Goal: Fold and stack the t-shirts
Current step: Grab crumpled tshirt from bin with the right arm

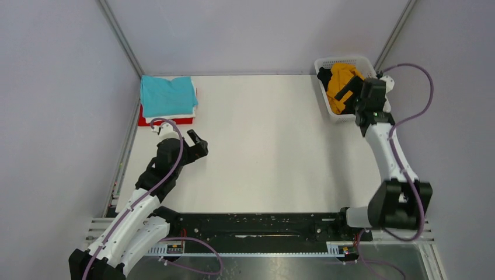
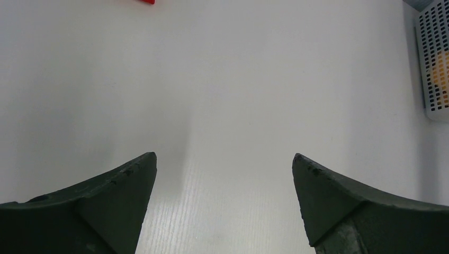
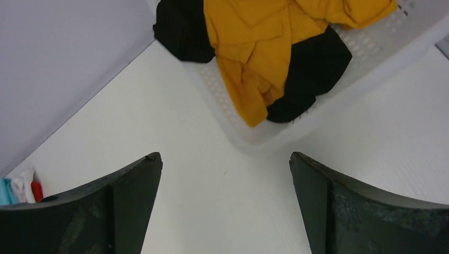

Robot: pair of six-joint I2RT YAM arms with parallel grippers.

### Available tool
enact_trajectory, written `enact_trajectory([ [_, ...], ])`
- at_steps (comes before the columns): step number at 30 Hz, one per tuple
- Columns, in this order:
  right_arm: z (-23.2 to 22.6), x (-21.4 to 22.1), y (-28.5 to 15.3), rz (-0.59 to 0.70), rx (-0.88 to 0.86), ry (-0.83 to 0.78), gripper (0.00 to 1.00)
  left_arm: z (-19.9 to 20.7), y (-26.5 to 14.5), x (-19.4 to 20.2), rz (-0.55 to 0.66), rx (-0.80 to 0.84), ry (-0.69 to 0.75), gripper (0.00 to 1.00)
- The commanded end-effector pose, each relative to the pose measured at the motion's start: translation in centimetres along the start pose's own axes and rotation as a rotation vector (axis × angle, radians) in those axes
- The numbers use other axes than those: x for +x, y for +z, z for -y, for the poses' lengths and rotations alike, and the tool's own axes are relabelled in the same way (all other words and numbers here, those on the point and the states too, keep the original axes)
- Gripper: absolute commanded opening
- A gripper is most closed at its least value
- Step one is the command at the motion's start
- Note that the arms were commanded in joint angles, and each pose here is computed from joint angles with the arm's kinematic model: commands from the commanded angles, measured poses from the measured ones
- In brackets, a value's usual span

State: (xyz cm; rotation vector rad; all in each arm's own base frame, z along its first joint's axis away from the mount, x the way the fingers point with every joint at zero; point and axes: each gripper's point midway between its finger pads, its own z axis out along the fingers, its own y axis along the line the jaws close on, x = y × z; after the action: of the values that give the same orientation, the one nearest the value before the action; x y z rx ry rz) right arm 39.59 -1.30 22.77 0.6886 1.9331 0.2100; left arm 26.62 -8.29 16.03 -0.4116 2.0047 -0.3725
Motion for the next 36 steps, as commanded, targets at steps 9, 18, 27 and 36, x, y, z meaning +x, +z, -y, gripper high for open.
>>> enact_trajectory([
  [9, 4.4, -6.8, 16.8, -0.037, 0.209, -0.036, 0.98, -0.9, 1.1, -0.9, 0.045, -0.071, 0.029, 0.99],
  [18, 5.4, -6.8, 25.7, -0.196, -0.006, -0.802, 0.99, -1.9, 1.5, -1.0, 0.058, -0.124, 0.053, 0.99],
  [27, 9.1, -8.0, 31.2, -0.124, 0.142, -1.03, 0.99, -2.3, 2.6, -0.7, 0.022, -0.178, 0.077, 0.99],
  [36, 10.3, -5.1, 32.4, -0.221, 0.082, -1.157, 0.68, -2.1, 3.7, -1.0, 0.01, -0.199, 0.094, 0.99],
])
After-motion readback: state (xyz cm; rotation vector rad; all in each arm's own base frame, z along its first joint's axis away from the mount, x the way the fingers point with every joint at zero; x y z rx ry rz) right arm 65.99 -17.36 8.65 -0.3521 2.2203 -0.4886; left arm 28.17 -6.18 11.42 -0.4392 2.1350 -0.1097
